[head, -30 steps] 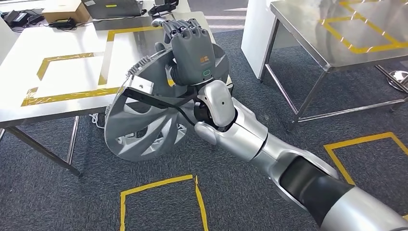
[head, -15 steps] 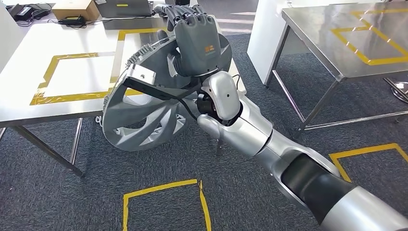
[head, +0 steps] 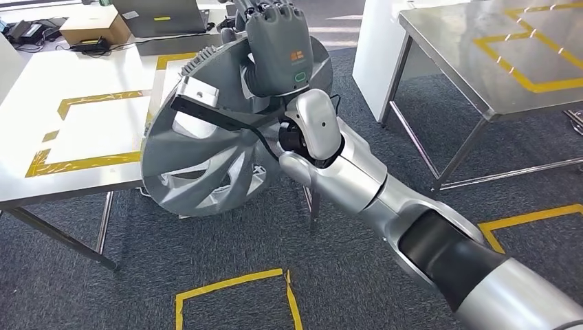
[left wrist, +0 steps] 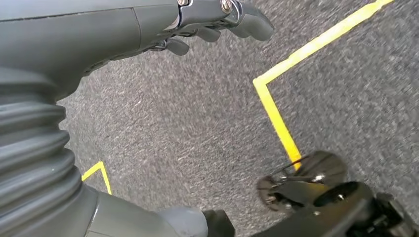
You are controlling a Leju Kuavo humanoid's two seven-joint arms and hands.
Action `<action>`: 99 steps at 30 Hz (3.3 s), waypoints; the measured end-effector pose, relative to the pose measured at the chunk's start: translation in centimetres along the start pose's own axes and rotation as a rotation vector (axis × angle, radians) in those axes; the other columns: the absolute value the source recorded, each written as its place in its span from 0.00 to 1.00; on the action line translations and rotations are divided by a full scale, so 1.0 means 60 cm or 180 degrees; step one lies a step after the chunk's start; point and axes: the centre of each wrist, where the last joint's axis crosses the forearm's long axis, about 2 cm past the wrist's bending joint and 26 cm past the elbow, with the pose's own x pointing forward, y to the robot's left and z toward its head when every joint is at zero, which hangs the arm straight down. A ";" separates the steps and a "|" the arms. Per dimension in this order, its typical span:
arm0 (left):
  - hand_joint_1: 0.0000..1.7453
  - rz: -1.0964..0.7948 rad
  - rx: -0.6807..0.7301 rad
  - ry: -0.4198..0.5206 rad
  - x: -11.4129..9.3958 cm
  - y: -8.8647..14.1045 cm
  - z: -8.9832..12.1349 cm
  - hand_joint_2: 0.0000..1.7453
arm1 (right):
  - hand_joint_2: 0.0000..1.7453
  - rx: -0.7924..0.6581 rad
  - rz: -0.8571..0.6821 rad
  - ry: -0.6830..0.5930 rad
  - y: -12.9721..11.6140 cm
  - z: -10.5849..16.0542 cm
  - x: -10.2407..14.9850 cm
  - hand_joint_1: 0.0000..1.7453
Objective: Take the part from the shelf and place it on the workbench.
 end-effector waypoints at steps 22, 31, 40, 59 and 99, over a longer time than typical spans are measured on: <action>0.00 0.0003 -0.0006 -0.0002 -0.002 -0.001 0.000 1.00 | 1.00 0.0028 -0.0005 0.0033 0.005 -0.003 0.001 1.00; 0.00 -0.0008 0.0007 0.0017 -0.003 0.001 0.000 1.00 | 1.00 0.0049 -0.0025 0.0054 0.000 -0.018 0.010 1.00; 0.00 0.0002 0.0008 0.0018 -0.001 0.001 0.000 1.00 | 1.00 0.0068 -0.0018 0.0085 0.003 -0.023 0.008 1.00; 0.00 0.0029 -0.0001 0.0027 0.000 -0.002 0.000 1.00 | 1.00 0.0179 -0.0014 0.0127 0.012 -0.021 0.013 1.00; 0.00 0.0136 0.0016 -0.0045 -0.004 0.003 -0.001 0.00 | 0.00 0.2062 0.0059 0.0550 0.122 -0.048 0.011 0.00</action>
